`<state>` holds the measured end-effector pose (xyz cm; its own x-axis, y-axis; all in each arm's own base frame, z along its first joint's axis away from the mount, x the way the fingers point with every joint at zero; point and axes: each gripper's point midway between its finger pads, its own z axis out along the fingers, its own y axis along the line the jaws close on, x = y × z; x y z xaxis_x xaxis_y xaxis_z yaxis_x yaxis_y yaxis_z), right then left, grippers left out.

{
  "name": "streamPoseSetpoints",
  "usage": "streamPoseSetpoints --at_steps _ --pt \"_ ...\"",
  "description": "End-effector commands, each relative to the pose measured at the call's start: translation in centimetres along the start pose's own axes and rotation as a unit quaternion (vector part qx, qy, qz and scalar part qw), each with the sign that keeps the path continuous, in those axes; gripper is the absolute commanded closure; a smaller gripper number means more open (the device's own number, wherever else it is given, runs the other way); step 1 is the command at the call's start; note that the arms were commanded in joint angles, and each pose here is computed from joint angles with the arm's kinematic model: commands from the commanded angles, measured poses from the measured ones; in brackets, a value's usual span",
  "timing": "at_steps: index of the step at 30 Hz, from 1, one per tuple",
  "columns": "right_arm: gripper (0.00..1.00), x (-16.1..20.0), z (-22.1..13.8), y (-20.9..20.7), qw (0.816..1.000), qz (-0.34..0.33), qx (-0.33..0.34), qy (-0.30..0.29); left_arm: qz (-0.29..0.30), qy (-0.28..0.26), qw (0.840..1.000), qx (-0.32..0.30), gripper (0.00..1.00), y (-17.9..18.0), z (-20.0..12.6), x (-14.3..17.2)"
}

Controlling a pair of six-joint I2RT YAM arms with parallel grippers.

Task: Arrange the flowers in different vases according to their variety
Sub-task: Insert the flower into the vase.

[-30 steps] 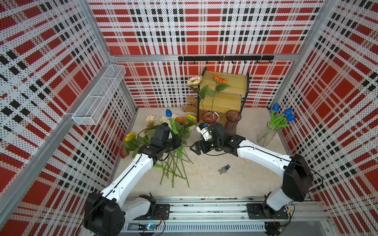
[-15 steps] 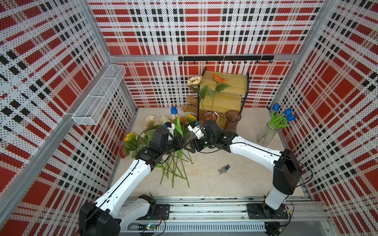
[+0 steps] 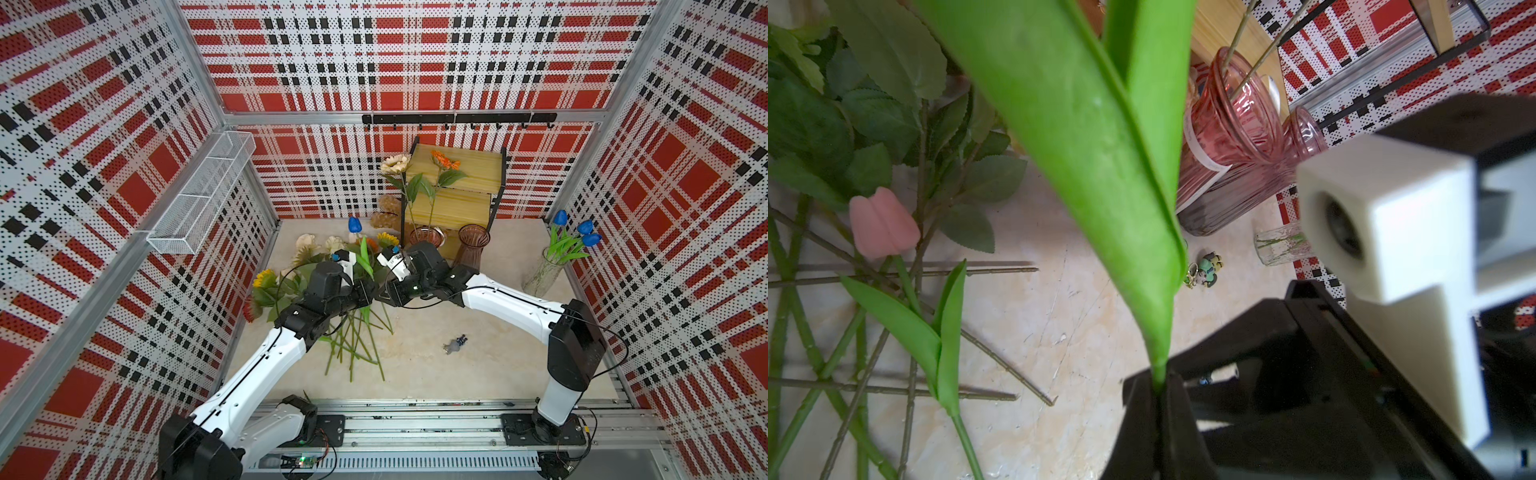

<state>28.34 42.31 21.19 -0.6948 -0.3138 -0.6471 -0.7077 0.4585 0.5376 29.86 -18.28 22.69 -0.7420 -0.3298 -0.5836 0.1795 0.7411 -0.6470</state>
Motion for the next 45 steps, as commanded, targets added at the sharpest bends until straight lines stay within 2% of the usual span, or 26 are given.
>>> streamPoseSetpoints --at_steps 1,3,9,12,15,19,23,26,30,33,36,38,41,42,43,45 --pt "1.0 -1.4 -0.4 1.3 1.0 -0.01 -0.014 -0.019 0.004 -0.011 1.0 0.013 0.59 -0.7 -0.5 -0.2" --pt "1.0 -1.6 -0.7 1.3 1.0 -0.01 -0.009 -0.023 0.002 -0.022 1.0 0.003 0.49 -0.3 -0.7 -0.6" --pt "1.0 -3.0 -2.4 0.7 0.998 -0.019 0.038 -0.043 -0.022 -0.034 0.998 -0.046 0.43 2.6 -2.1 -1.2" --pt "1.0 -4.7 -4.9 0.0 0.992 -0.035 0.098 -0.072 -0.041 -0.036 0.994 -0.096 0.41 5.1 -3.4 -1.2" --pt "1.0 -6.9 -9.2 -0.7 0.973 -0.062 0.181 -0.128 -0.072 -0.029 0.984 -0.163 0.4 9.1 -5.0 -0.6" --pt "1.0 -9.1 -16.6 -1.2 0.929 -0.094 0.29 -0.21 -0.13 0.02 0.964 -0.231 0.39 14.4 -6.2 2.2" --pt "1.0 -9.6 -25.3 -2.3 0.861 -0.112 0.409 -0.282 -0.197 0.062 0.95 -0.235 0.4 17.6 -6.1 5.8" --pt "1.0 -8.8 -31.2 -4.8 0.806 -0.105 0.488 -0.318 -0.208 0.063 0.948 -0.234 0.4 18.2 -5.8 6.3" --pt "1.0 -7.1 -38.8 -8.8 0.743 -0.073 0.557 -0.363 -0.207 0.06 0.948 -0.233 0.41 18.2 -5.7 6.0" --pt "1.0 -6.1 -43.4 -10.8 0.702 -0.057 0.593 -0.391 -0.209 0.06 0.948 -0.234 0.41 18.3 -5.8 6.3" --pt "1.0 -5.3 -46.1 -13.5 0.678 -0.043 0.614 -0.403 -0.212 0.062 0.947 -0.233 0.41 18.5 -5.7 6.8" --pt "1.0 -4.8 -47.5 -16.0 0.676 -0.019 0.616 -0.404 -0.212 0.066 0.947 -0.232 0.41 18.5 -5.7 7.0" --pt "1.0 -4.2 -48.5 -19.9 0.69 0.009 0.611 -0.388 -0.211 0.063 0.948 -0.23 0.41 18.5 -5.7 6.8" --pt "1.0 -4.0 -48.6 -21.0 0.689 0.016 0.618 -0.378 -0.212 0.062 0.947 -0.231 0.41 18.5 -5.8 6.8" --pt "1.0 -4.0 -48.1 -22.2 0.704 0.015 0.608 -0.367 -0.212 0.06 0.948 -0.231 0.41 18.6 -5.8 6.8" --pt "1.0 -4.2 -47.9 -23.9 0.716 0.018 0.605 -0.347 -0.212 0.059 0.948 -0.231 0.41 18.6 -5.9 6.8"
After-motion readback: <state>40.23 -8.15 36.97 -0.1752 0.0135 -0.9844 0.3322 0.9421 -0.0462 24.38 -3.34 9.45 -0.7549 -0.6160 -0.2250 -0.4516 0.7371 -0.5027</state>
